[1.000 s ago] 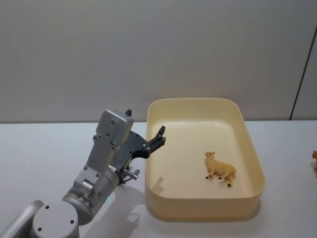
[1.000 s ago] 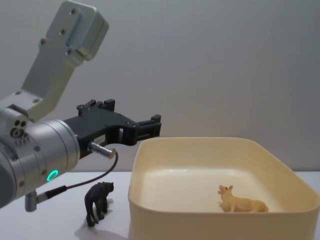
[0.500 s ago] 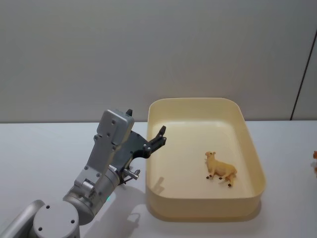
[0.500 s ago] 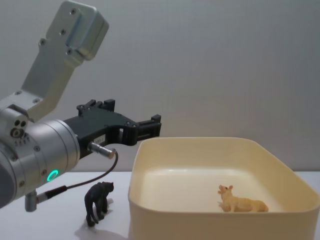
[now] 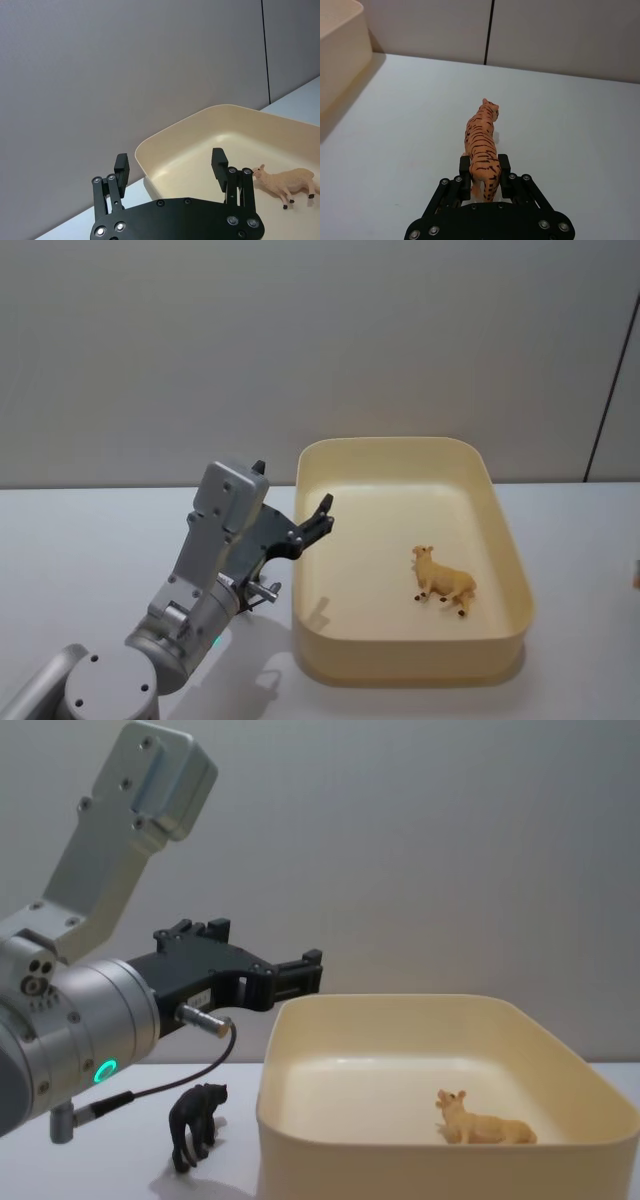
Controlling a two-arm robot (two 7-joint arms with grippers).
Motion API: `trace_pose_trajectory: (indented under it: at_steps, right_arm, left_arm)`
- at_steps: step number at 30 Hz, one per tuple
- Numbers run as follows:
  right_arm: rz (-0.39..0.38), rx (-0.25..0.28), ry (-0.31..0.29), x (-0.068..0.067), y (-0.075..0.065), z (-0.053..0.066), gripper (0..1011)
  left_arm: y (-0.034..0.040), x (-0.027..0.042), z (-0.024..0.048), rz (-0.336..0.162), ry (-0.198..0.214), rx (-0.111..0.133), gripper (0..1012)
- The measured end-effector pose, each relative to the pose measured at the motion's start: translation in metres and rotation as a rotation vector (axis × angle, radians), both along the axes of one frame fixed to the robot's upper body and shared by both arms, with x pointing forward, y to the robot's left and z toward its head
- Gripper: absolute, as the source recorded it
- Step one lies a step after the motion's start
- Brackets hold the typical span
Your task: Pick up the toy alternately with two hands and place it into the central storage box.
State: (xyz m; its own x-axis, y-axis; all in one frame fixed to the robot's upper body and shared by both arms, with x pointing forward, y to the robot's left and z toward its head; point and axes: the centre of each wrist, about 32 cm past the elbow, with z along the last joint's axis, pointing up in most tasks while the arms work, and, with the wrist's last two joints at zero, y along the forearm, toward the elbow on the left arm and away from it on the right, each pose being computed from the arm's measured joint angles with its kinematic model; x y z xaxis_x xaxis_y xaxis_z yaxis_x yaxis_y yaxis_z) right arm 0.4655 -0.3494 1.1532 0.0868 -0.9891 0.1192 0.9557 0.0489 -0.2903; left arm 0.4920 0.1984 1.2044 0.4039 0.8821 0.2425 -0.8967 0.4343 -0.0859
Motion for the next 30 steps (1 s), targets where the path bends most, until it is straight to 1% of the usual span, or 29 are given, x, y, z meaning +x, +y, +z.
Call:
trace_pose_trajectory:
  at_steps: [4, 8, 10, 11, 12, 16, 18, 21, 24, 26, 30]
  right_arm:
    - [0.02, 0.019, -0.026, -0.001, 0.003, 0.005, 302]
    - [0.046, 0.045, -0.062, -0.001, 0.008, 0.014, 302]
    - [0.067, 0.066, -0.086, -0.001, 0.012, 0.02, 302]
    - [0.082, 0.08, -0.102, -0.002, 0.014, 0.025, 302]
    - [0.082, 0.08, -0.102, -0.002, 0.014, 0.025, 302]
    - [0.134, 0.121, -0.148, -0.001, 0.023, 0.041, 302]
    - [0.152, 0.133, -0.161, 0.0, 0.027, 0.045, 302]
    - [0.204, 0.163, -0.19, 0.002, 0.037, 0.059, 302]
    - [0.235, 0.177, -0.2, 0.004, 0.043, 0.065, 302]
    - [0.278, 0.196, -0.205, 0.007, 0.053, 0.072, 302]
    - [0.324, 0.212, -0.204, 0.012, 0.065, 0.079, 302]
  left_arm:
    - [0.0, 0.0, 0.0, 0.0, 0.0, 0.0, 1001]
    - [0.0, 0.0, 0.0, 0.0, 0.0, 0.0, 1001]
    - [0.0, 0.0, 0.0, 0.0, 0.0, 0.0, 1001]
    - [0.0, 0.0, 0.0, 0.0, 0.0, 0.0, 1001]
    - [0.0, 0.0, 0.0, 0.0, 0.0, 0.0, 1001]
    - [0.0, 0.0, 0.0, 0.0, 0.0, 0.0, 1002]
    - [0.0, 0.0, 0.0, 0.0, 0.0, 0.0, 1001]
    - [0.0, 0.0, 0.0, 0.0, 0.0, 0.0, 1001]
    - [0.0, 0.0, 0.0, 0.0, 0.0, 0.0, 1001]
    - [0.0, 0.0, 0.0, 0.0, 0.0, 0.0, 1001]
    - [0.0, 0.0, 0.0, 0.0, 0.0, 0.0, 1001]
